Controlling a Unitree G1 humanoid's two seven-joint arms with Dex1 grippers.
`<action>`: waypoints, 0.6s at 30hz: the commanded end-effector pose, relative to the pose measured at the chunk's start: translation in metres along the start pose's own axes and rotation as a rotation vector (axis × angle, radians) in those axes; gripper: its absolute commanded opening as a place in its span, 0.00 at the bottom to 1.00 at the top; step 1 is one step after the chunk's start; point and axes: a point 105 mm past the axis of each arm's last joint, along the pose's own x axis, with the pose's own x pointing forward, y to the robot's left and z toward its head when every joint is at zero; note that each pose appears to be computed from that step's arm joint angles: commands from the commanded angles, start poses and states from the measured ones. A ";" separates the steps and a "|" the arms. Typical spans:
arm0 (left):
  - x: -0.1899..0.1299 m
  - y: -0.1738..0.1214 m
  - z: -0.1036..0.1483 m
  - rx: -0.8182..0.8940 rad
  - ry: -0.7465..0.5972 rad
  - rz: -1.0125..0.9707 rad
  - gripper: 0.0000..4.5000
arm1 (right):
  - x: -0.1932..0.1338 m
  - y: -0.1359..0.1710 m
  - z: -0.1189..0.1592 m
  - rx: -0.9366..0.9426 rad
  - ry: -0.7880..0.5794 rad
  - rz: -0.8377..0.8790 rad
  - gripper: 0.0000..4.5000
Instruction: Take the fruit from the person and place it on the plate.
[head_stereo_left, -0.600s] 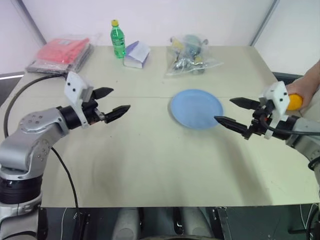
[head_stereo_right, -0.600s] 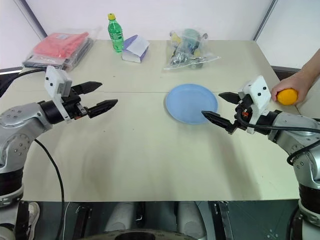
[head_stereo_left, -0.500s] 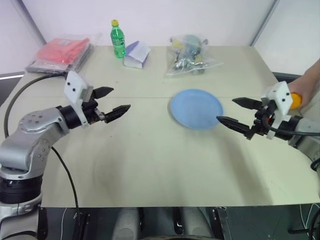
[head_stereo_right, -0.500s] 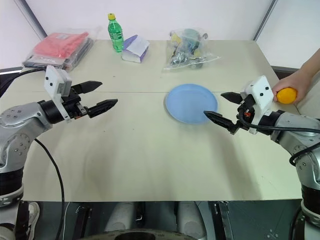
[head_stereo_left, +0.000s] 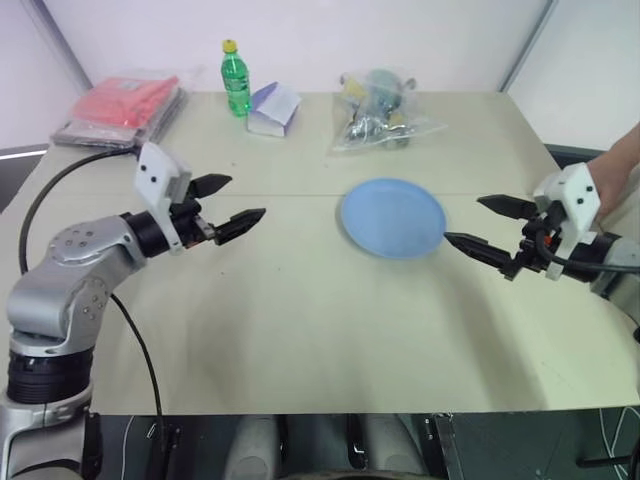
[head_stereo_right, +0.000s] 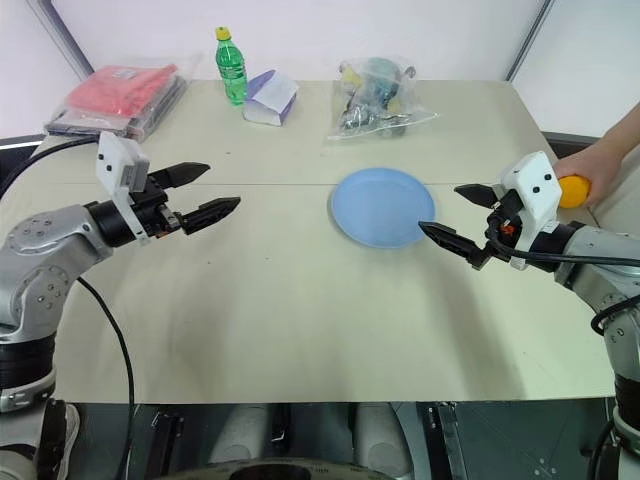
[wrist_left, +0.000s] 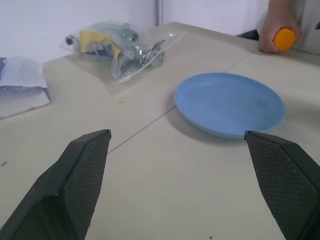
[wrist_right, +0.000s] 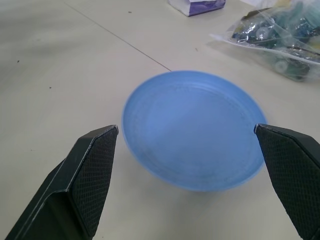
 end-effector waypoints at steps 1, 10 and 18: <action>-0.001 -0.005 0.011 0.044 -0.036 -0.002 1.00 | -0.001 -0.002 0.015 -0.053 -0.033 0.000 0.99; -0.002 -0.006 0.007 0.043 -0.037 0.012 1.00 | 0.002 -0.001 0.017 -0.062 -0.024 0.021 0.99; 0.000 -0.005 0.007 0.053 -0.040 0.012 1.00 | 0.004 0.000 0.019 -0.067 -0.033 0.027 0.99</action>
